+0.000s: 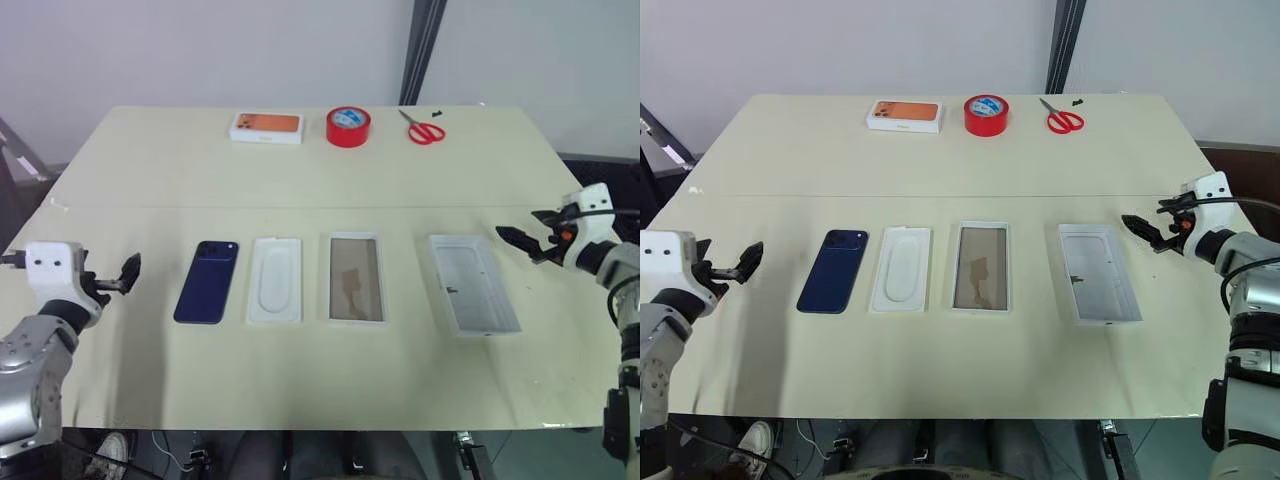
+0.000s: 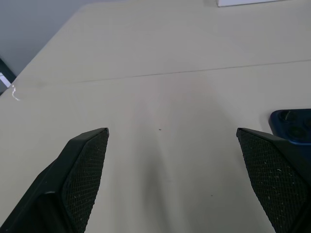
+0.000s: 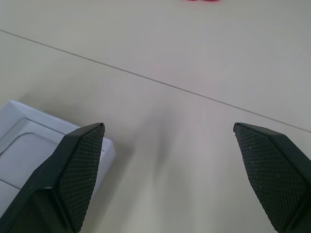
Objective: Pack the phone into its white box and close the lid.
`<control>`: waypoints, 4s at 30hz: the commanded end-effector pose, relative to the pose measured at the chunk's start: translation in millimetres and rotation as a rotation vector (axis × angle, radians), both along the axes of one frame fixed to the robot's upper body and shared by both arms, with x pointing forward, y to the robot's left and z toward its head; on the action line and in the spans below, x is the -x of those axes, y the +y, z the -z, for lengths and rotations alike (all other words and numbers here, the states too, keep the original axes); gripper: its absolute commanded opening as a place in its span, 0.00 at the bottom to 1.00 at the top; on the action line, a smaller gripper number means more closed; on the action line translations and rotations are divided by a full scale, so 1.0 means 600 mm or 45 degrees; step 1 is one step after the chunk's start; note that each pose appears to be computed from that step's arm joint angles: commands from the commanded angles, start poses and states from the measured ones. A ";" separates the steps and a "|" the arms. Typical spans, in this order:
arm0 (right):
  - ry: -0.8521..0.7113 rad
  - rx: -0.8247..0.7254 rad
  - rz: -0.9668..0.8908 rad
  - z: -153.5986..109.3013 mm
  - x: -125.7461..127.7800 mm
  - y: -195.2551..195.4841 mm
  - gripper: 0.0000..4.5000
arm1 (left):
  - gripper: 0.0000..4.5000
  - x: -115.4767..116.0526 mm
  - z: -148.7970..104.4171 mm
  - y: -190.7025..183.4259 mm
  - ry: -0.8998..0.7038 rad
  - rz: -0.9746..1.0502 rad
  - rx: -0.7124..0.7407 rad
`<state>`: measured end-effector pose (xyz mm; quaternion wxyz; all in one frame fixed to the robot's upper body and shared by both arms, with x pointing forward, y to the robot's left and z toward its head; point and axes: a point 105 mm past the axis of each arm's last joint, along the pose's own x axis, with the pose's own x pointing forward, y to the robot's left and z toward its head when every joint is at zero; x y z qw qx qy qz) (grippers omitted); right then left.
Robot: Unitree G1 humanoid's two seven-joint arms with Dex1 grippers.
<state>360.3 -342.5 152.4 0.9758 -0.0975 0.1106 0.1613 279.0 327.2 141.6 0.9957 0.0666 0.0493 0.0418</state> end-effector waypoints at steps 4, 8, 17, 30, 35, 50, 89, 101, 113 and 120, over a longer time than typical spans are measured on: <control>-0.086 0.011 -0.065 -0.030 -0.014 0.027 0.99 | 0.98 0.007 -0.024 0.000 -0.067 -0.017 -0.019; -0.107 0.014 -0.133 -0.034 -0.022 0.056 0.99 | 0.98 0.005 -0.031 -0.010 -0.079 0.010 -0.014; -0.167 -0.050 -0.429 -0.043 -0.007 0.203 0.99 | 0.98 -0.029 -0.046 -0.122 -0.117 0.303 0.166; -0.145 0.077 -0.803 -0.027 0.094 0.356 0.99 | 0.98 -0.035 0.020 -0.316 0.396 0.645 0.457; -0.128 0.092 -0.789 -0.021 0.095 0.350 0.99 | 0.98 -0.033 0.038 -0.324 0.529 0.566 0.462; -0.109 0.102 -0.824 -0.011 0.097 0.358 0.99 | 0.98 -0.041 -0.007 -0.322 0.374 0.528 0.631; -0.012 0.197 -1.089 -0.002 0.144 0.376 1.00 | 0.01 -0.065 -0.020 -0.317 0.476 0.476 1.058; 0.132 0.471 -1.244 0.075 0.164 0.397 0.47 | 0.00 -0.064 -0.021 -0.282 0.495 0.465 1.025; 0.066 0.552 -1.306 0.084 0.160 0.426 0.00 | 0.00 -0.064 -0.028 -0.272 0.469 0.456 1.026; -0.013 0.553 -1.392 0.076 0.153 0.474 0.00 | 0.00 -0.064 -0.049 -0.288 0.438 0.542 1.030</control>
